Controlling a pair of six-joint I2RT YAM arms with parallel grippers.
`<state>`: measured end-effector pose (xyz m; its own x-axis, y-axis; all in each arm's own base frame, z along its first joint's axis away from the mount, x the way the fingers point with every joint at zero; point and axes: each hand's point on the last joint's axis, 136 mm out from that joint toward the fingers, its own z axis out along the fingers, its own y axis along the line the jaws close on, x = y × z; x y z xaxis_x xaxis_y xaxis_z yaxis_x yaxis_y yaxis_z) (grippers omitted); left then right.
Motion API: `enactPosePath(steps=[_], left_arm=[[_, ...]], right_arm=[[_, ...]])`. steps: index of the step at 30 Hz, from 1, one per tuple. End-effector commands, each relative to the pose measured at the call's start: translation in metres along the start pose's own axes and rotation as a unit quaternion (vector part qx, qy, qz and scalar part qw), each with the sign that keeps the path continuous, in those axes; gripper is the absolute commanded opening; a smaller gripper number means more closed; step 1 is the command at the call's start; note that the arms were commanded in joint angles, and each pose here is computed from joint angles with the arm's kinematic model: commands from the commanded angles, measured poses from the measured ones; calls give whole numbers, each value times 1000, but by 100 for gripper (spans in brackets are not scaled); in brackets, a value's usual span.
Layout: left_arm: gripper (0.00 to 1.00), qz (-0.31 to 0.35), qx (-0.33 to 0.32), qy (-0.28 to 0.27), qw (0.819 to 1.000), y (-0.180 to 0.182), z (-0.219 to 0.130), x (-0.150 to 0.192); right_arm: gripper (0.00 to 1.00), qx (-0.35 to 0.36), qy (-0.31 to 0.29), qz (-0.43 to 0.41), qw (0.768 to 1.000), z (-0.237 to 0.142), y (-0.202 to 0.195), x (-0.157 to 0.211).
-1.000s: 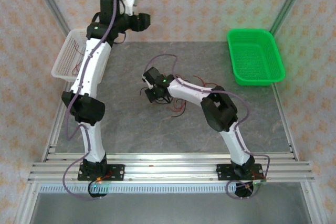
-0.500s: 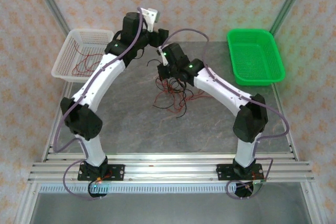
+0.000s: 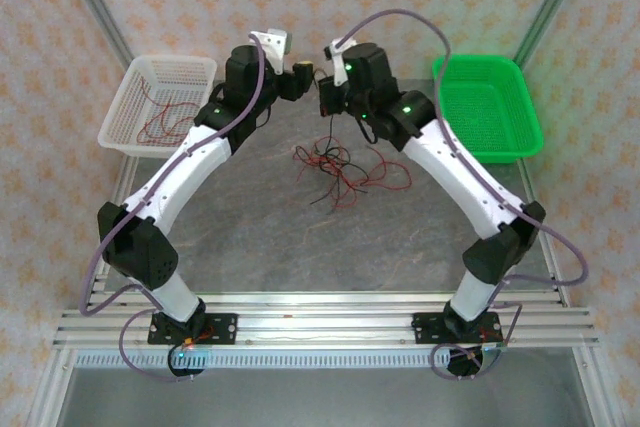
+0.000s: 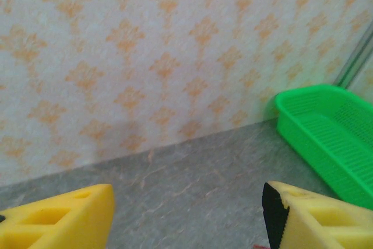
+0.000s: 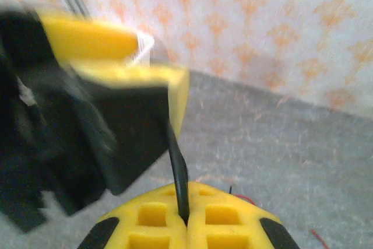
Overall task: Untangle the cables
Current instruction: Untie the cable from multiple cables.
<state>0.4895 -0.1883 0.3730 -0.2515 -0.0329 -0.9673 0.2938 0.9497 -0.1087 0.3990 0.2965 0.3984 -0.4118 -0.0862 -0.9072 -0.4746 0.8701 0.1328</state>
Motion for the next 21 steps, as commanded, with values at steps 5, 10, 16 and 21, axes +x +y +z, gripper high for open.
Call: enactPosePath(steps=[5, 10, 16, 21], left_arm=[[69, -26, -47, -43, 998, 16, -23, -20], [69, -19, 19, -58, 998, -5, -37, -13], [70, 5, 129, -73, 989, -47, -64, 23], [69, 10, 151, -56, 987, -67, -67, 56]], right_arm=[[0, 13, -88, 16, 996, -45, -4, -60], [0, 23, -124, 26, 992, -67, -8, -85], [0, 27, -170, 60, 983, -90, -12, -109], [0, 1, -207, 103, 973, -102, -9, -118]])
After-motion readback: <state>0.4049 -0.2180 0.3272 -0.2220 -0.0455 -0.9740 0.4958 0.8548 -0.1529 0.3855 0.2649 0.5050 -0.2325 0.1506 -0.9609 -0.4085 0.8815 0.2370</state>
